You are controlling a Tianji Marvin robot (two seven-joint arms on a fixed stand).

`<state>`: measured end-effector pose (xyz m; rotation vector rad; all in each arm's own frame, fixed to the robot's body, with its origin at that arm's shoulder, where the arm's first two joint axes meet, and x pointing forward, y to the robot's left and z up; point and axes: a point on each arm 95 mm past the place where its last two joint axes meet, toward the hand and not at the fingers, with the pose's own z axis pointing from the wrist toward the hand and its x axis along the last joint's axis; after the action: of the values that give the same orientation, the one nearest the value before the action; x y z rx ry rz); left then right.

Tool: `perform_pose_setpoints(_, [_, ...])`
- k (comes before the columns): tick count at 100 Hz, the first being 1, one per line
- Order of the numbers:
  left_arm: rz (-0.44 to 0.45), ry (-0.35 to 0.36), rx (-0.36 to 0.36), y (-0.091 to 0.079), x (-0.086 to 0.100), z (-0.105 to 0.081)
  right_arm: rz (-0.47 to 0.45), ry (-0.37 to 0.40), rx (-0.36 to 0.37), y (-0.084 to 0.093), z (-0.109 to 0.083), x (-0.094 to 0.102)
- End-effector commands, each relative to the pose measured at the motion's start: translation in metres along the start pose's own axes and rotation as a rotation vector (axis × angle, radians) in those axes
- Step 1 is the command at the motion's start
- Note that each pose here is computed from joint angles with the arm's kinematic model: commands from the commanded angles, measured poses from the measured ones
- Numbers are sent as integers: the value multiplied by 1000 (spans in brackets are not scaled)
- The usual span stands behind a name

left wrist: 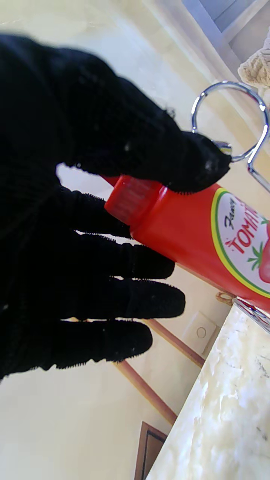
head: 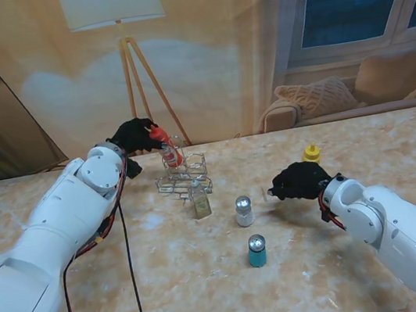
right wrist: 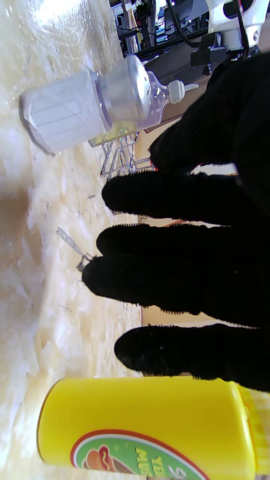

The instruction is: Place the seasoning bottles into the rack

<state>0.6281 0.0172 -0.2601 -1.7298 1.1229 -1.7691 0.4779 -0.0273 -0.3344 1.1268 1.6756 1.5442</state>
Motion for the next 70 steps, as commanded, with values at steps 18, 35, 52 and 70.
perform_pose_setpoints(18, [40, 30, -25, -1, 12, 5, 6, 5, 22, -6, 1, 3])
perform_pose_setpoints(35, [83, 41, -33, 1, 15, 6, 6, 5, 22, -6, 0, 3])
perform_pose_setpoints(52, [117, 42, -37, 3, 17, 8, 7, 7, 22, -6, 0, 4])
perform_pose_setpoints(70, [146, 50, -49, 5, 22, 10, 7, 7, 23, -6, 1, 4])
